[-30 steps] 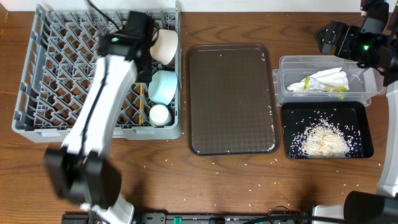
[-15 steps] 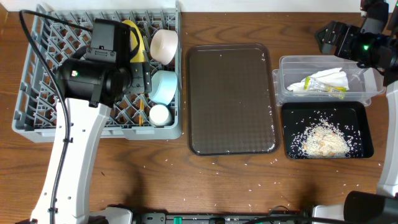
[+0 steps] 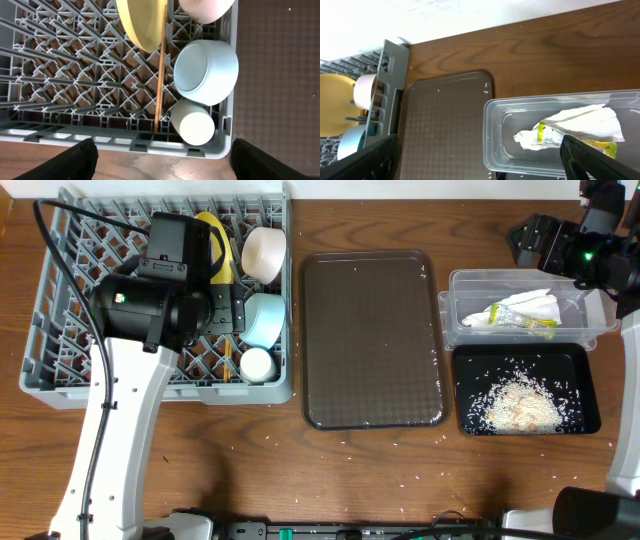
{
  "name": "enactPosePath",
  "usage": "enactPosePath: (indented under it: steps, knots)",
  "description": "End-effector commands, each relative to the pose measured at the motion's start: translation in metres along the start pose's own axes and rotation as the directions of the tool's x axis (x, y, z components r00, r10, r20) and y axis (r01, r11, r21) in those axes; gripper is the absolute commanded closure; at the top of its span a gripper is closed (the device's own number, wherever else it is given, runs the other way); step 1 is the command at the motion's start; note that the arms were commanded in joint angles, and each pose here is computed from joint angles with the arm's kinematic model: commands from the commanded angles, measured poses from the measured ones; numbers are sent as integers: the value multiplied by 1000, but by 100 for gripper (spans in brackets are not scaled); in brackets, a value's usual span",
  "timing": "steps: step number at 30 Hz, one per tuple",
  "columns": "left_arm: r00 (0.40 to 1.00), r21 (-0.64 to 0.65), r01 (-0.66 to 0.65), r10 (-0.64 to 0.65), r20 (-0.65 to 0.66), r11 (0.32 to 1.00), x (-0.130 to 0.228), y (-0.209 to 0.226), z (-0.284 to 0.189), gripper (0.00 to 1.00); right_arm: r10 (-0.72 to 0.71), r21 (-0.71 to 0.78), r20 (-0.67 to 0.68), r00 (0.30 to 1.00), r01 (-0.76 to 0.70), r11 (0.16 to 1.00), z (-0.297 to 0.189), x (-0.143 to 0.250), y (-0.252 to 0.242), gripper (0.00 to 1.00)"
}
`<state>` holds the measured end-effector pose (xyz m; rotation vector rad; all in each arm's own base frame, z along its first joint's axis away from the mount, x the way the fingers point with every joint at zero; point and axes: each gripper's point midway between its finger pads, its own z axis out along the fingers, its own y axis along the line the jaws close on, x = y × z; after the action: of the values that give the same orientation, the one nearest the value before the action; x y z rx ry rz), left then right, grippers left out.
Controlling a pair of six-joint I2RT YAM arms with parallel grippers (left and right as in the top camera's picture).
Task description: Sort waste into correct bins and load items into the dishwasher
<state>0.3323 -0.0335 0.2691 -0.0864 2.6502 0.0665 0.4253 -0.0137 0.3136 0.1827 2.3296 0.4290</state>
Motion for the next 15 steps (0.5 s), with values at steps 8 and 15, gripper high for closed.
enactPosePath:
  steps: [8, 15]
  knots:
    - [1000, 1, 10, -10, 4, 1000, 0, 1, -3, 14, 13, -1, 7, 1000, -13, 1000, -3, -1, -1, 1]
    - [1000, 1, 10, -10, 4, 1000, 0, 1, -3, 14, 12, -2, 7, 1000, -12, 1000, -4, -1, 1, 1]
